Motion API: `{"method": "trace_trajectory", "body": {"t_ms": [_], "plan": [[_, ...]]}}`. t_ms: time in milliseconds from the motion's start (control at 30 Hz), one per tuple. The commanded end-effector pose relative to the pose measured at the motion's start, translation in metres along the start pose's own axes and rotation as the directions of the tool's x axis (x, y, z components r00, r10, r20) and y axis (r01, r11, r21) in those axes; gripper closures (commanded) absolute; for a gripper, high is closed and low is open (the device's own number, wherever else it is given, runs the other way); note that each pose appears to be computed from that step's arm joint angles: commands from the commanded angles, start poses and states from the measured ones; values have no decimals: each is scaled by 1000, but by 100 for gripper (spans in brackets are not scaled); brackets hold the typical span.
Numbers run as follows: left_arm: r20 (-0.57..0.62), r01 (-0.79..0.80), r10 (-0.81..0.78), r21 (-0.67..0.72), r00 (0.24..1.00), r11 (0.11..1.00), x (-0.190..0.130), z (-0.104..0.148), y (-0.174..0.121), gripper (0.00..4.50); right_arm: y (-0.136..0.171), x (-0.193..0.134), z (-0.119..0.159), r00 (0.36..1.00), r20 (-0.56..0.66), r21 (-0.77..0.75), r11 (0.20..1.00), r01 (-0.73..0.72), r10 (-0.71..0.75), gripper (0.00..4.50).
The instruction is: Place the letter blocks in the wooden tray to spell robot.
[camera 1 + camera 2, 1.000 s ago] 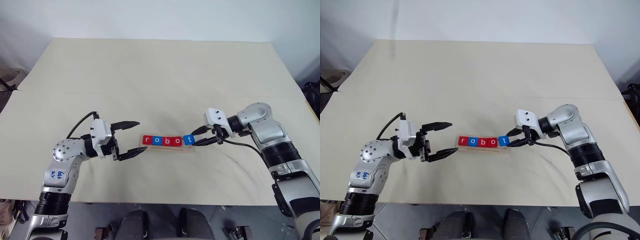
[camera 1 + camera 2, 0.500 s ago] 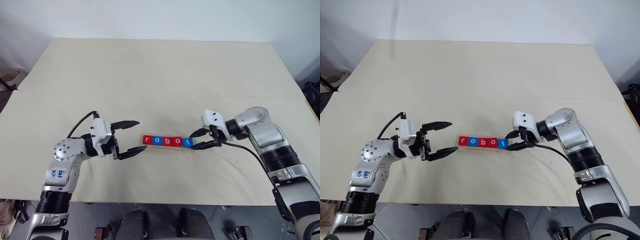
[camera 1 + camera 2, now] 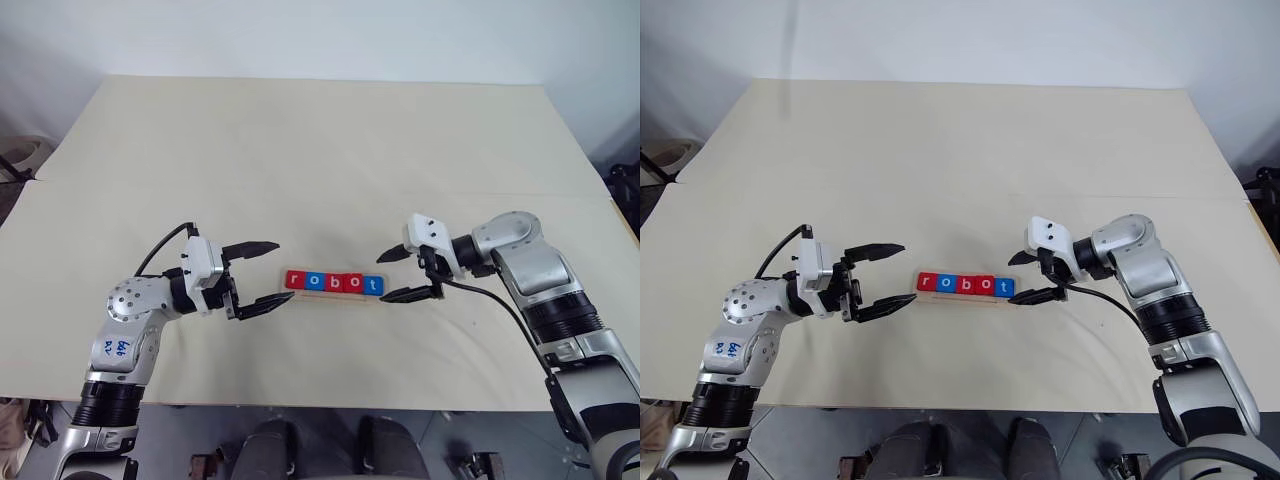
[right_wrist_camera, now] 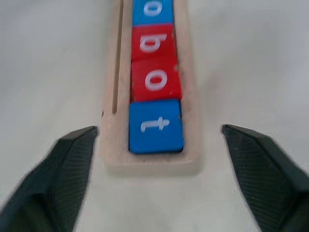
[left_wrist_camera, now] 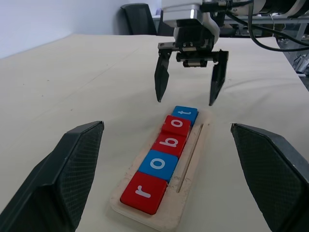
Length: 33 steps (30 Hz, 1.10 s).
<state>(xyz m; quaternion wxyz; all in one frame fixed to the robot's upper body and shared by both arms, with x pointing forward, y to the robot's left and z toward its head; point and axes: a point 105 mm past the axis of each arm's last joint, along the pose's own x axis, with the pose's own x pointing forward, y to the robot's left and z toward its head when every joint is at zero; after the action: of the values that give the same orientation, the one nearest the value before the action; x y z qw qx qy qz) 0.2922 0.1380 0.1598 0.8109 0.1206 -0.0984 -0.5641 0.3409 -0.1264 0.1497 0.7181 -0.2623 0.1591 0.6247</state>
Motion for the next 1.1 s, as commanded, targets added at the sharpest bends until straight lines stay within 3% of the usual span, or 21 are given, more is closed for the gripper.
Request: {"method": "trace_trajectory", "body": {"t_ms": [33, 133, 233, 333, 500, 567, 633, 967, 1100], "plan": [[24, 4, -5, 29, 1000, 1000, 1, 7, -1, 0, -3, 2, 22, 997, 66, -58, 998, 29, -25, 165], [25, 4, -5, 29, 1000, 1000, 1, 7, -1, 0, -7, 10, 23, 995, 79, -47, 997, 66, -62, 274], [25, 2, -3, 28, 1000, 1000, 1, 7, -1, 0, -8, 14, 25, 993, 92, -46, 996, 76, -71, 274], [23, -3, 2, 27, 1000, 1000, 0, 7, -2, 0, -6, 20, 28, 991, 119, -32, 997, 67, -63, 209], [22, -7, 6, 28, 1000, 1000, 0, 7, -2, 0, 2, 26, 28, 994, 110, -50, 998, 23, -17, 39], [23, -8, 7, 29, 1000, 1000, 0, 7, -2, 0, 4, 28, 27, 993, 116, -47, 999, 15, -9, 56], [24, -9, 8, 30, 1000, 1000, 0, 8, -2, 0, 5, 29, 28, 993, 119, -40, 999, 10, -5, 103], [28, -10, 9, 32, 1000, 999, 1, 8, -1, 0, 6, 36, 18, 995, 98, -21, 1000, 9, -7, 448], [27, -10, 9, 33, 1000, 999, 2, 9, -1, 0, 6, 39, 12, 997, 77, -16, 1000, 24, -23, 448]]}}
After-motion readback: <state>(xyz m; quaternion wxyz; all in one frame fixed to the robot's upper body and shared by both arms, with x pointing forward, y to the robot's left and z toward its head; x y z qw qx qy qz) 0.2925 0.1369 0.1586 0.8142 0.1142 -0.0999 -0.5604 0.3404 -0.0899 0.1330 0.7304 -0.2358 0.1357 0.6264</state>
